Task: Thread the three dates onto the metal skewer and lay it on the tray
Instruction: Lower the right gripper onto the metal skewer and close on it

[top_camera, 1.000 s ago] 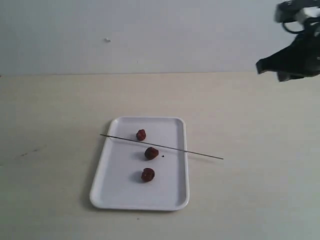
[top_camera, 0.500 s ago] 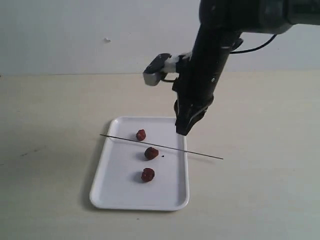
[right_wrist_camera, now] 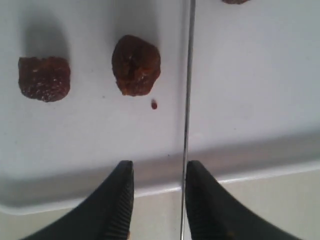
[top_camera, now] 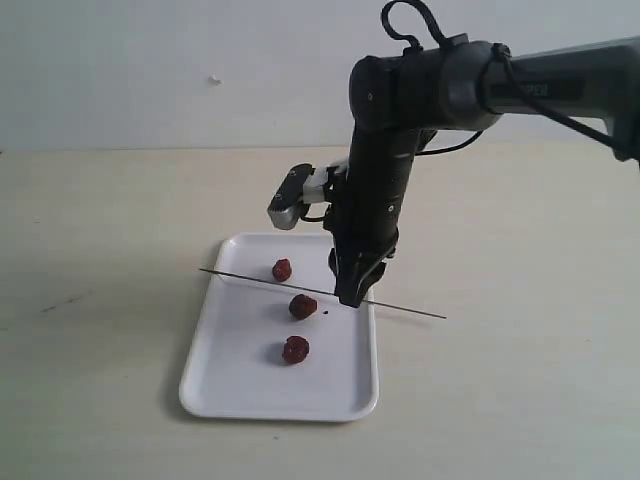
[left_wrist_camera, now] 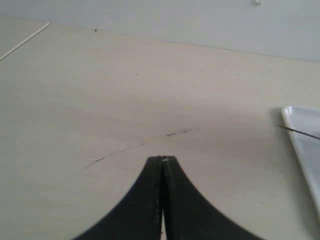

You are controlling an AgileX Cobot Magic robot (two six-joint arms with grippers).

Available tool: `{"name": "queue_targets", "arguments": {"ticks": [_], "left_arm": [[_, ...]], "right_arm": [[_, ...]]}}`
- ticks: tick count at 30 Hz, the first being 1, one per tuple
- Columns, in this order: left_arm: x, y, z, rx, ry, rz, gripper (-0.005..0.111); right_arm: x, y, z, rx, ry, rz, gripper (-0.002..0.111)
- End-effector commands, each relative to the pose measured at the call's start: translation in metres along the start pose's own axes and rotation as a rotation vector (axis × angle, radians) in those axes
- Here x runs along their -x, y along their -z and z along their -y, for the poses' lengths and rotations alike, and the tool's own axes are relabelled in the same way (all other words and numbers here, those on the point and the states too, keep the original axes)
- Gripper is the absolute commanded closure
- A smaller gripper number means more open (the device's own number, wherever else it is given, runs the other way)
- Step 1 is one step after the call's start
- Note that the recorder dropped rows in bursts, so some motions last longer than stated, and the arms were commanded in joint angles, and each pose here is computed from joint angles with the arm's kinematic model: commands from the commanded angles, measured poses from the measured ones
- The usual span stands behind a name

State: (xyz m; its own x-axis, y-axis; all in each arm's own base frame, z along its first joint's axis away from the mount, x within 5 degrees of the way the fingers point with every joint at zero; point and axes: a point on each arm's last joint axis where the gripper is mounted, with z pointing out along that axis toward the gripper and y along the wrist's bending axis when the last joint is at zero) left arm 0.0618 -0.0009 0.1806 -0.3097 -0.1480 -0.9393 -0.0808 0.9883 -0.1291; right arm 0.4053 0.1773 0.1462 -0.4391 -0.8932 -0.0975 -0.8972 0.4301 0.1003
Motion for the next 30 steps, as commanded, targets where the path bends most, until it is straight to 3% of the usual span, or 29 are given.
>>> {"name": "queue_targets", "arguments": {"ticks": [1,24,27,30], "left_arm": [[0.0,0.0,0.0,-0.005,0.007,0.005,0.107],[0.0,0.0,0.0,-0.005,0.007,0.005,0.107],[0.0,0.0,0.0,-0.005,0.007,0.005,0.107],[0.0,0.0,0.0,-0.005,0.007,0.005,0.107]], "right_arm": [[0.005,-0.007,0.006,-0.007,0.003,0.008,0.072],[0.004,-0.04,0.011,0.03,-0.037,-0.035,0.074],[0.003,-0.04,0.011,0.028,-0.051,-0.04,0.083],[0.003,-0.04,0.011,0.027,-0.052,-0.041,0.102]]}}
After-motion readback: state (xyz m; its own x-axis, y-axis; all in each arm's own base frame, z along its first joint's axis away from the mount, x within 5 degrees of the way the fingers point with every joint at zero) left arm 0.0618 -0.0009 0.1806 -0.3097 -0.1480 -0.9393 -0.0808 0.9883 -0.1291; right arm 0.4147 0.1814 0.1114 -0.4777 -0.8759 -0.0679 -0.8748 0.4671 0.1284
